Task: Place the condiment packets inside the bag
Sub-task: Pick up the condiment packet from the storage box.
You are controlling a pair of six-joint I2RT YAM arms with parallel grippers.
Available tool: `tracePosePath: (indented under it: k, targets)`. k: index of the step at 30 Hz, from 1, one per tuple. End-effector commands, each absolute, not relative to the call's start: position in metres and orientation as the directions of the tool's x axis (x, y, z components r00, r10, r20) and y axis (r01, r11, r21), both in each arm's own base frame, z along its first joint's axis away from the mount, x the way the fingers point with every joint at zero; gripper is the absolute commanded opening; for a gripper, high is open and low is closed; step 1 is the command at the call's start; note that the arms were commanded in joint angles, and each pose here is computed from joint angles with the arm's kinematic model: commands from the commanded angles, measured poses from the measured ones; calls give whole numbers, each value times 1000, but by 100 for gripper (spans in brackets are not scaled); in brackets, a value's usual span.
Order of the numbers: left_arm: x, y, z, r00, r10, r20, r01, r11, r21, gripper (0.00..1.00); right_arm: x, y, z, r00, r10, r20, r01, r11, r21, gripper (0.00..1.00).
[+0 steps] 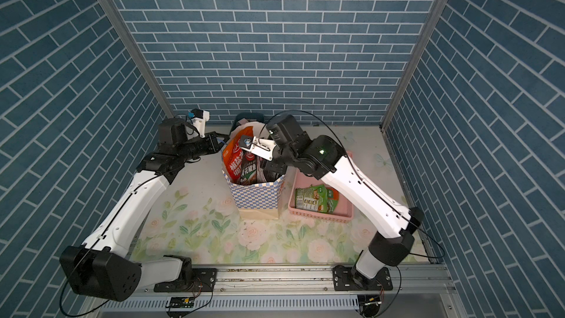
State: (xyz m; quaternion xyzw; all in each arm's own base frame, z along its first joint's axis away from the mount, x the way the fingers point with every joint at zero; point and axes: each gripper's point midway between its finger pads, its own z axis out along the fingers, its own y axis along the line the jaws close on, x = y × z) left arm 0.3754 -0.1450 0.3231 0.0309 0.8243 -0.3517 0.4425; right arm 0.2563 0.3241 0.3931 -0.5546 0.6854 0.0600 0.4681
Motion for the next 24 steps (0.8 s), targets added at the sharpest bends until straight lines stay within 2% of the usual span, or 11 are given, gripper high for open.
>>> tracePosePath:
  k: [1, 3, 5, 8, 11, 15, 18, 24]
  targets:
    - [361, -155, 322, -598, -220, -771, 444, 710, -547, 2, 285, 241, 429, -328, -298, -897, -546, 834, -77, 63]
    - [355, -162, 317, -617, -210, -759, 458, 688, -563, 2, 281, 193, 395, -502, -131, -855, -363, 929, 71, 59]
    - [349, -171, 319, -618, -192, -762, 483, 672, -561, 2, 264, 164, 355, -599, -16, -801, -248, 954, 166, 59]
    - [343, -176, 330, -594, -183, -783, 513, 664, -545, 2, 237, 145, 292, -708, 74, -703, -157, 953, 259, 63]
    - [348, -164, 338, -545, -212, -811, 473, 721, -507, 2, 226, 145, 232, -804, 67, -591, -132, 949, 287, 68]
    - [345, -166, 349, -528, -220, -820, 497, 703, -508, 2, 234, 139, 171, -862, 97, -497, -81, 943, 324, 70]
    - [344, -165, 343, -535, -215, -817, 490, 709, -507, 2, 248, 143, 143, -880, 147, -451, -70, 900, 430, 67]
    - [346, -162, 326, -560, -205, -803, 455, 733, -505, 2, 272, 155, 122, -878, 169, -448, -98, 852, 514, 65]
